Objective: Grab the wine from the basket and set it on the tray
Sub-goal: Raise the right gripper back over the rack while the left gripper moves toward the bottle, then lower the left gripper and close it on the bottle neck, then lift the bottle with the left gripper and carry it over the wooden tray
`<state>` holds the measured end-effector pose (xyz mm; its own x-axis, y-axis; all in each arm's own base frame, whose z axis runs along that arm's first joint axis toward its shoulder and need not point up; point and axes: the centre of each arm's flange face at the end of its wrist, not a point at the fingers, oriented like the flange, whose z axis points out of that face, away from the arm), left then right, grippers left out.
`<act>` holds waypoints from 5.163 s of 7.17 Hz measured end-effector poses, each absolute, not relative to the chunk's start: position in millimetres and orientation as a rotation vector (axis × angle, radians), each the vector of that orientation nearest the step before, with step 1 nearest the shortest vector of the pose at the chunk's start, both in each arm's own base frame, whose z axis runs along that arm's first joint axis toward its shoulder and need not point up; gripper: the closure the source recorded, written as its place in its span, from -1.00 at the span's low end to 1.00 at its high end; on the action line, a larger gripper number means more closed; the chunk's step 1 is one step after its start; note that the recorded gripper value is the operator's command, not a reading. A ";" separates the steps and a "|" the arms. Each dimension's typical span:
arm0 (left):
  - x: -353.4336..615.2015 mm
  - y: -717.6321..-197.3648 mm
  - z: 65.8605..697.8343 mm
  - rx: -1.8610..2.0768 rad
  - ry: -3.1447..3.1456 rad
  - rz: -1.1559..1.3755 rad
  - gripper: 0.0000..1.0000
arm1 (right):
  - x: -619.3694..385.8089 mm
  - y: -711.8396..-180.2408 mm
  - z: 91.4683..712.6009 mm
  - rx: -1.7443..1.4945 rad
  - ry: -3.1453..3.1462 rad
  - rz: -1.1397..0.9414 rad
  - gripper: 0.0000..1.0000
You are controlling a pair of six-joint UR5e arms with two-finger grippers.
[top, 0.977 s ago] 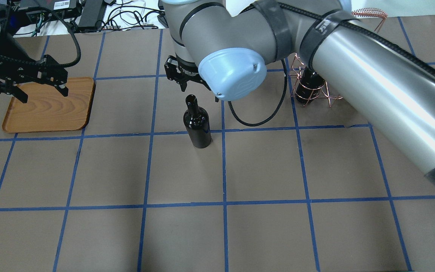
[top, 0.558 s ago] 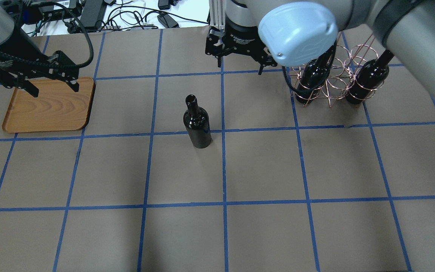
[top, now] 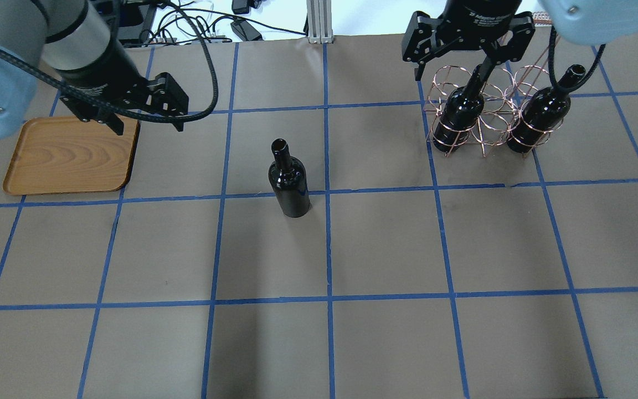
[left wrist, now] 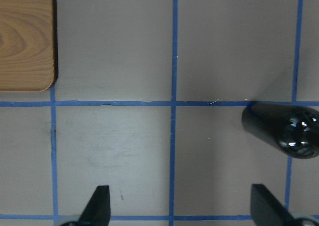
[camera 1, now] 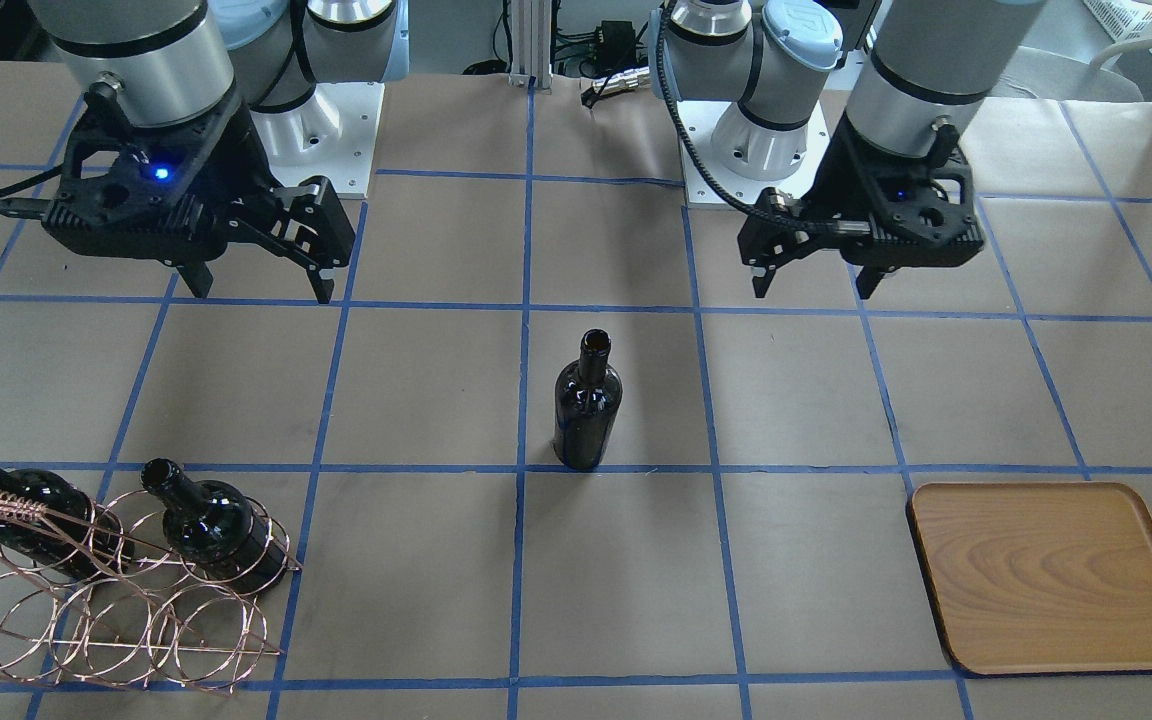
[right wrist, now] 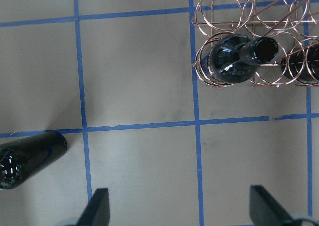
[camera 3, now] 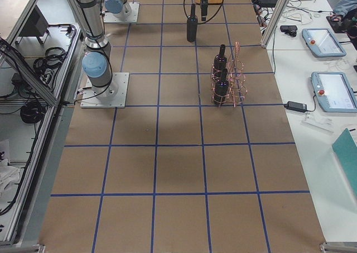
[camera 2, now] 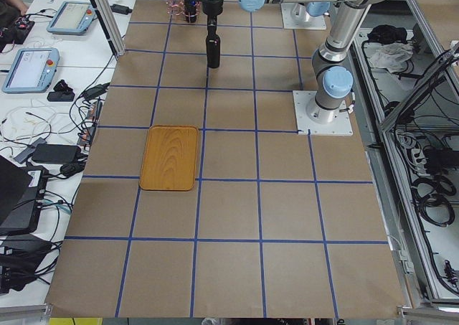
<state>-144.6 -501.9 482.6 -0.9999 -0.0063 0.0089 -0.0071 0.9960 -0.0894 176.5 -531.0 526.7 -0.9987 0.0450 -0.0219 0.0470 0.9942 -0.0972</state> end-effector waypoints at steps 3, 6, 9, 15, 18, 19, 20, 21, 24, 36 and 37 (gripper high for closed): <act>-224.1 -499.0 456.3 -0.120 -3.110 0.150 -1.00 | 170.0 -509.8 525.5 -0.042 3.125 -0.162 -1.00; -278.4 -507.0 421.7 -0.146 -3.088 0.174 -1.00 | 168.5 -515.3 526.5 -0.089 3.129 -0.238 -1.00; -297.8 -519.3 389.0 -0.206 -3.087 0.158 -0.80 | 168.0 -516.0 526.7 -0.093 3.131 -0.246 -1.00; -298.1 -524.0 370.1 -0.256 -3.109 0.095 0.41 | 167.3 -514.8 528.1 -0.091 3.131 -0.246 -1.00; -293.8 -523.7 368.2 -0.246 -3.116 0.055 1.00 | 167.0 -513.2 528.9 -0.091 3.134 -0.241 -1.00; -293.1 -523.6 368.3 -0.244 -3.118 0.045 1.00 | 166.9 -513.0 529.0 -0.091 3.134 -0.241 -1.00; -293.0 -524.0 369.3 -0.243 -3.118 0.043 1.00 | 166.9 -513.0 529.0 -0.091 3.135 -0.241 -1.00; -293.0 -524.5 370.8 -0.243 -3.118 0.043 1.00 | 166.9 -513.1 529.2 -0.091 3.134 -0.243 -1.00; -288.4 -528.6 379.9 -0.272 -3.120 0.052 1.00 | 167.1 -513.3 529.4 -0.091 3.133 -0.246 -1.00; 96.7 -635.2 467.3 -0.237 -3.178 0.163 1.00 | 167.0 -513.1 529.2 -0.088 3.134 -0.244 -1.00; 112.7 -637.7 462.5 -0.249 -3.182 0.166 1.00 | 167.0 -513.2 529.2 -0.088 3.134 -0.244 -1.00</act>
<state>112.7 -637.7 462.5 -0.9864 0.1522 -0.0618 0.1578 0.9825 -0.0990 167.0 -513.2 529.2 -0.9984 -0.0558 0.0072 -0.0563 0.9864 -0.1546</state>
